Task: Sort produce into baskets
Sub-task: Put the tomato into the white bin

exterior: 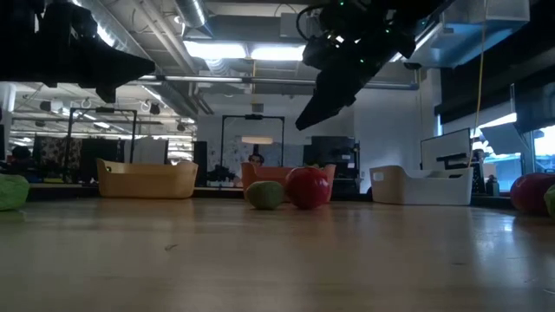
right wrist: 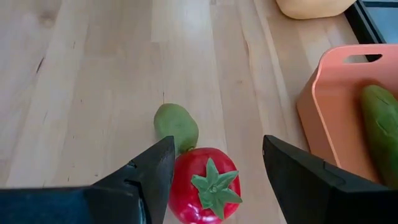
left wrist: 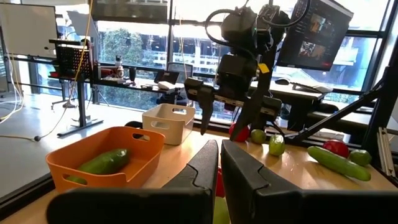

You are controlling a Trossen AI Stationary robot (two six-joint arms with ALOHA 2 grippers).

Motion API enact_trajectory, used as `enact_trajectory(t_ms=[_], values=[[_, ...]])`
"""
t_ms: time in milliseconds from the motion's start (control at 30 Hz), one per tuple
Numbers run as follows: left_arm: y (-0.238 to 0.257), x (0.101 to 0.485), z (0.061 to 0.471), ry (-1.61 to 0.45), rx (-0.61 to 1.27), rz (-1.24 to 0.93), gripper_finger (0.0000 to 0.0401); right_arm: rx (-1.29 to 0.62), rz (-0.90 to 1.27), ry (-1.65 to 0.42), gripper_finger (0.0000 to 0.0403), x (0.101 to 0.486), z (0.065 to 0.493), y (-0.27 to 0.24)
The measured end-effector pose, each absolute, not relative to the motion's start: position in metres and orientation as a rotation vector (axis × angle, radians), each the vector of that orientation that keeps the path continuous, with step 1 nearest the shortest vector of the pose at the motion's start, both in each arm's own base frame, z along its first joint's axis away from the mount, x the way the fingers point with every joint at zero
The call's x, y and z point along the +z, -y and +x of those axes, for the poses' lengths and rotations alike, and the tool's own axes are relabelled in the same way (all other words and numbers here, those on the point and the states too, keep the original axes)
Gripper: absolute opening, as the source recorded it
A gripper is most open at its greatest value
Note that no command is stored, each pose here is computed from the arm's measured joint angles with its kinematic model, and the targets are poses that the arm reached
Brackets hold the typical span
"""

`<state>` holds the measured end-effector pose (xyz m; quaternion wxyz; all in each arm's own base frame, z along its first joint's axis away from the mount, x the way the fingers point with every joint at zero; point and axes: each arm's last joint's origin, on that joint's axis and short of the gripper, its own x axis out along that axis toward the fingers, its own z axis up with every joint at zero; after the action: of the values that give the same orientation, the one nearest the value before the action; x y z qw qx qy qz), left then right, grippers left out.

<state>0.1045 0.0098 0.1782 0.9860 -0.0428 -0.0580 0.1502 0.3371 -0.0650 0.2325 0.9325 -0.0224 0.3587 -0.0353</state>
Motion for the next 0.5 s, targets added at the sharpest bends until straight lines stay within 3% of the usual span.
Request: enact_trajectory(t_ms=[300,500], values=[[-0.0098,0.1782,0.1045,0.117,0.302,-0.085,0.0017,-0.117,0.023,-0.731,0.0239,0.2328,0.3371,0.0655],[-0.0098,0.1784,0.1045,0.114,0.303,-0.06,0.0017,-0.16,0.118,-0.762,0.0293,0.2252,0.3386,0.0663]])
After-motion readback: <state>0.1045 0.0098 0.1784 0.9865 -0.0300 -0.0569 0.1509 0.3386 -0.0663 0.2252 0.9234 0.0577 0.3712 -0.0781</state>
